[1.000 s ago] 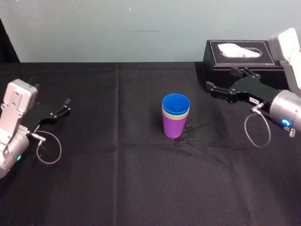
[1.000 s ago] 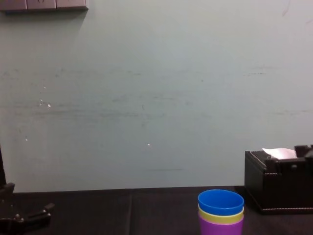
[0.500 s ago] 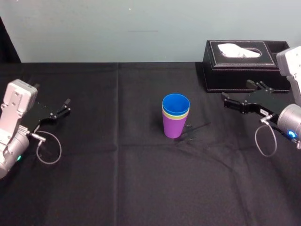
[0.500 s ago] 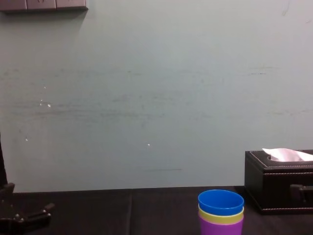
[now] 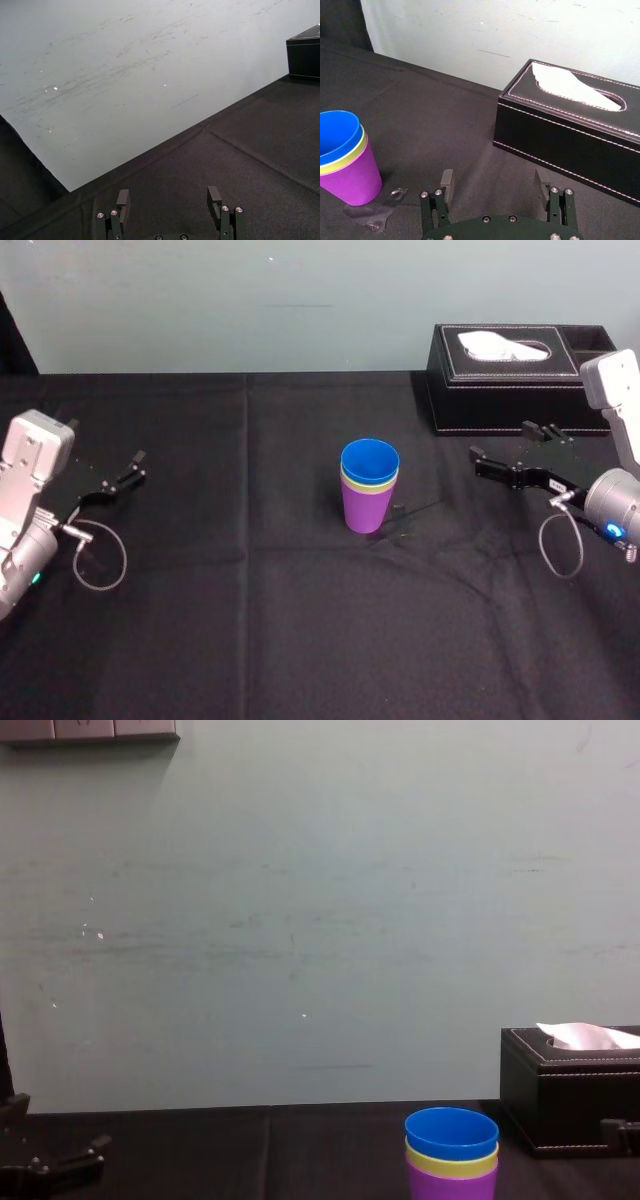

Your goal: Stack the three plastic cups sequentially using one hand.

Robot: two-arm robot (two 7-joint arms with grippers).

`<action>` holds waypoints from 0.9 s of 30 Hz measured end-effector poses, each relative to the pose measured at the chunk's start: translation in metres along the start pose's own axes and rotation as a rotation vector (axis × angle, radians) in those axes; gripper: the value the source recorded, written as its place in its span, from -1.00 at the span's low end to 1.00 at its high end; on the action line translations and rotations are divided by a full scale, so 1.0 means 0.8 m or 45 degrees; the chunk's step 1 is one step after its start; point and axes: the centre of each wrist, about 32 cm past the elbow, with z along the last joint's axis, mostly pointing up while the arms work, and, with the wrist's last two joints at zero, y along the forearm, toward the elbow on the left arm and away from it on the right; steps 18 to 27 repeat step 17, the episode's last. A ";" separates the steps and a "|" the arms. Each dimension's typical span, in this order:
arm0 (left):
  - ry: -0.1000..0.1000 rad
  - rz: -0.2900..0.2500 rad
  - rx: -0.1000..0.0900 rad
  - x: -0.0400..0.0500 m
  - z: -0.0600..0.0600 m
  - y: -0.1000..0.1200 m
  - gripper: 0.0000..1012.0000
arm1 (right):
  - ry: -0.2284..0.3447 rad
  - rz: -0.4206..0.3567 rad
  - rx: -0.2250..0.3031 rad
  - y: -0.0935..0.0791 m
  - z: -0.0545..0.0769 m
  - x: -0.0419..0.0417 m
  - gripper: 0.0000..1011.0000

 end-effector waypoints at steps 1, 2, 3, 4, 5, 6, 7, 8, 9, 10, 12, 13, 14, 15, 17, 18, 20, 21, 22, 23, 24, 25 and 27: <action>0.000 0.000 0.000 0.000 0.000 0.000 1.00 | -0.001 0.000 0.001 0.000 0.000 0.000 0.99; 0.000 0.000 0.000 0.000 0.000 0.000 1.00 | -0.001 0.001 0.001 0.000 0.001 0.000 0.99; 0.000 0.000 0.000 0.000 0.000 0.000 1.00 | -0.002 0.001 0.001 0.000 0.001 0.000 0.99; 0.000 0.000 0.000 0.000 0.000 0.000 1.00 | -0.002 0.001 0.002 0.000 0.001 0.000 0.99; 0.000 0.000 0.000 0.000 0.000 0.000 1.00 | -0.002 0.001 0.002 0.000 0.001 0.000 0.99; 0.000 0.000 0.000 0.000 0.000 0.000 1.00 | -0.002 0.002 0.002 0.000 0.001 0.000 0.99; 0.000 0.000 0.000 0.000 0.000 0.000 1.00 | -0.003 0.002 0.003 0.000 0.001 0.000 0.99; 0.000 0.000 0.000 0.000 0.000 0.000 1.00 | -0.003 0.002 0.003 0.000 0.001 0.000 0.99; 0.000 0.000 0.000 0.000 0.000 0.000 1.00 | -0.003 0.002 0.003 -0.001 0.001 0.000 0.99; 0.000 0.000 0.000 0.000 0.000 0.000 1.00 | -0.004 0.002 0.003 -0.001 0.001 0.000 0.99; 0.000 0.000 0.000 0.000 0.000 0.000 1.00 | -0.004 0.003 0.003 -0.001 0.002 -0.001 0.99; 0.000 0.000 0.000 0.000 0.000 0.000 1.00 | -0.004 0.003 0.004 -0.001 0.002 -0.001 0.99; 0.000 0.000 0.000 0.000 0.000 0.000 1.00 | -0.004 0.003 0.004 -0.001 0.002 -0.001 0.99; 0.000 0.000 0.000 0.000 0.000 0.000 1.00 | -0.004 0.004 0.004 -0.001 0.002 -0.001 0.99; 0.000 0.000 0.000 0.000 0.000 0.000 1.00 | -0.004 0.004 0.004 -0.001 0.002 -0.001 0.99; 0.000 0.000 0.000 0.000 0.000 0.000 1.00 | -0.004 0.004 0.004 -0.001 0.002 -0.001 0.99; 0.000 0.000 0.000 0.000 0.000 0.000 1.00 | -0.004 0.004 0.004 -0.001 0.002 -0.001 0.99; 0.000 0.000 0.000 0.000 0.000 0.000 1.00 | -0.004 0.004 0.004 -0.001 0.002 -0.001 0.99; 0.000 0.000 0.000 0.000 0.000 0.000 1.00 | -0.004 0.004 0.004 -0.001 0.002 -0.001 0.99; 0.000 0.000 0.000 0.000 0.000 0.000 1.00 | -0.004 0.004 0.004 -0.001 0.002 -0.001 0.99; 0.000 0.000 0.000 0.000 0.000 0.000 1.00 | -0.004 0.004 0.004 -0.001 0.002 -0.001 0.99; 0.000 0.000 0.000 0.000 0.000 0.000 1.00 | -0.004 0.004 0.004 -0.001 0.002 -0.001 0.99; 0.000 0.000 0.000 0.000 0.000 0.000 1.00 | -0.004 0.004 0.004 -0.001 0.002 -0.001 0.99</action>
